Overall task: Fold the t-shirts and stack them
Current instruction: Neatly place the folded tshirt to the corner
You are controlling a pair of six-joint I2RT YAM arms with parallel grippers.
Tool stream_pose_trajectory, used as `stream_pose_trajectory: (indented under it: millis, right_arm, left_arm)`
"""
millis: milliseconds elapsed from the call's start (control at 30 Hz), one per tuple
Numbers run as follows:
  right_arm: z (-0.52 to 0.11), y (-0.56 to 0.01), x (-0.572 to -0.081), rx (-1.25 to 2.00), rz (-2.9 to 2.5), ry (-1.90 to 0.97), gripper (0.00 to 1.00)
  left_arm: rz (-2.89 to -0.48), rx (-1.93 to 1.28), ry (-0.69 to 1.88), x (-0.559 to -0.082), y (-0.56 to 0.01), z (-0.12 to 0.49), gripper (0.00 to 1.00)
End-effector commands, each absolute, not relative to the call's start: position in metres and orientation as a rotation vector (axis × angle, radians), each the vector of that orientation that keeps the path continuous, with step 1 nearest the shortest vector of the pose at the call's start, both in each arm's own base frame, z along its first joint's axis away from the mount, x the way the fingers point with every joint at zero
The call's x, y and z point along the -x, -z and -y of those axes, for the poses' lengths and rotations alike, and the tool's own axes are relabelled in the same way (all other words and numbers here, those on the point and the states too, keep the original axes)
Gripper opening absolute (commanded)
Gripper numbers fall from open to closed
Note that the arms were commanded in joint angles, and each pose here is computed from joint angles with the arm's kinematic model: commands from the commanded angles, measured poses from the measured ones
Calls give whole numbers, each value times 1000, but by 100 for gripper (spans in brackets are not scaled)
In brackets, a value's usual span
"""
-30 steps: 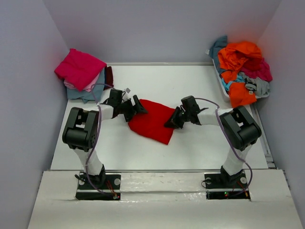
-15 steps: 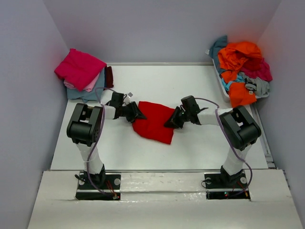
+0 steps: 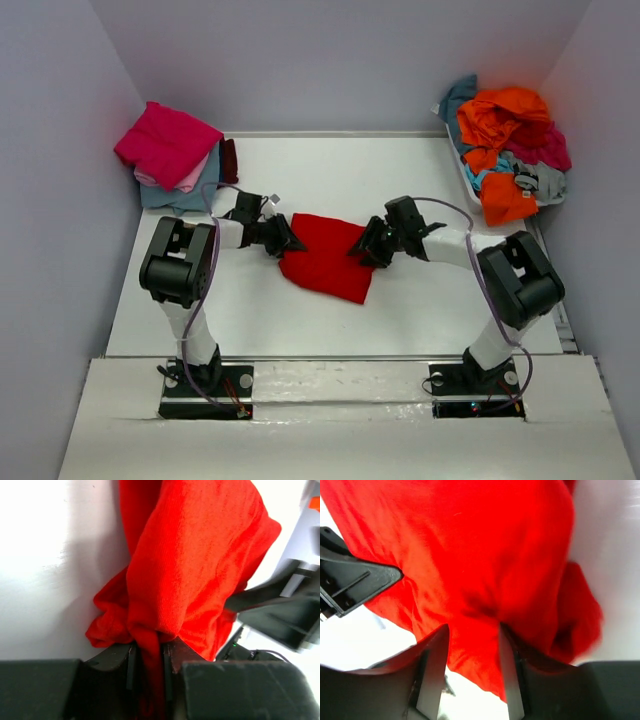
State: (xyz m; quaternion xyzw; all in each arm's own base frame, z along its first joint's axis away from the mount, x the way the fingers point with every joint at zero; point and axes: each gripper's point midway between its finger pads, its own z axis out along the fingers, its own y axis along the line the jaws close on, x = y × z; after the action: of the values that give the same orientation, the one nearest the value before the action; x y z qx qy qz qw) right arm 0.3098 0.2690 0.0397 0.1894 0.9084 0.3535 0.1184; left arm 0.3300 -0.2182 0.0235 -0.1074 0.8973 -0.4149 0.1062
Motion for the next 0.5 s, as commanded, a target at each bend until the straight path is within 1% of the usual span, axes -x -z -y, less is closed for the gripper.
stream_pose_trajectory:
  millis: [0,67,133,200,333,467]
  right_arm:
    - [-231,-81,-324,-489,-2542,-766,61]
    - [-220,-99,-325,-467,-2516,-694,64]
    - [-212,-130,-329,-450,-2454,-662,66]
    - [-210,-156,-331,-425,-2398,-676,69]
    - [-202,-179,-327,-400,-2347,-662,70]
    - [-191,-176,-323,-409,-2343,-601,70]
  left_arm:
    - [-2685,288,1030,-330,-21,204,6]
    - [-2673,279,1013,-335,-29,203,6]
    - [-2641,259,1002,-345,-41,204,6]
    - [-2611,226,999,-352,-53,204,6]
    - [-2560,188,989,-362,-71,205,6]
    - [-2488,121,951,-377,-97,204,6]
